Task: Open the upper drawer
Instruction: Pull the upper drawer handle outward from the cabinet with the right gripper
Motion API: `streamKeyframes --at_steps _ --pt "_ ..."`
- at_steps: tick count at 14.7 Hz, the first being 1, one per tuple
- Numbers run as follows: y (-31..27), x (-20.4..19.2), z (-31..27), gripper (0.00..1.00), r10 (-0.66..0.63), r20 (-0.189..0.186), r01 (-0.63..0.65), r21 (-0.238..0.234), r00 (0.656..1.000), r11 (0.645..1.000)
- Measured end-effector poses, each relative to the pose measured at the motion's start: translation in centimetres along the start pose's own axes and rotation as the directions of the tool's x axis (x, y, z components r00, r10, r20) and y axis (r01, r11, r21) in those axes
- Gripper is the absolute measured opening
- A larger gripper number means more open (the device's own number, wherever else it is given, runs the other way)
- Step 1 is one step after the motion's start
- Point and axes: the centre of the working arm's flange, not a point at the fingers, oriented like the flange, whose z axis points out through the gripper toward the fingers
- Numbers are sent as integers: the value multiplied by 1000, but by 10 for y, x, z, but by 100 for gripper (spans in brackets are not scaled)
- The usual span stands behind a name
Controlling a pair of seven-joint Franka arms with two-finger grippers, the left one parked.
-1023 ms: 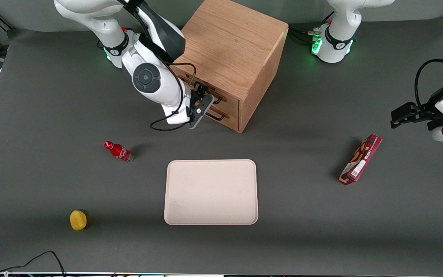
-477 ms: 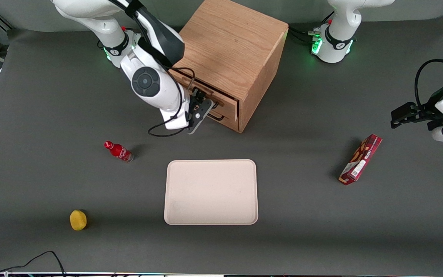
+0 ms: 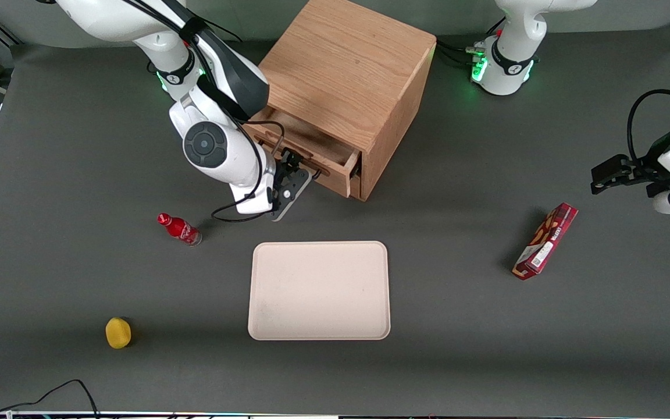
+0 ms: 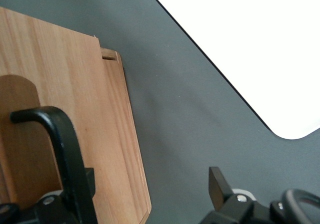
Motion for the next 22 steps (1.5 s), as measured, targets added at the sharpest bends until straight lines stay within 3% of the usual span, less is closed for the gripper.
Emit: streamKeyframes --at_steps 22 --pt "96 11 -27 100 -21 11 21 -33 1000 999"
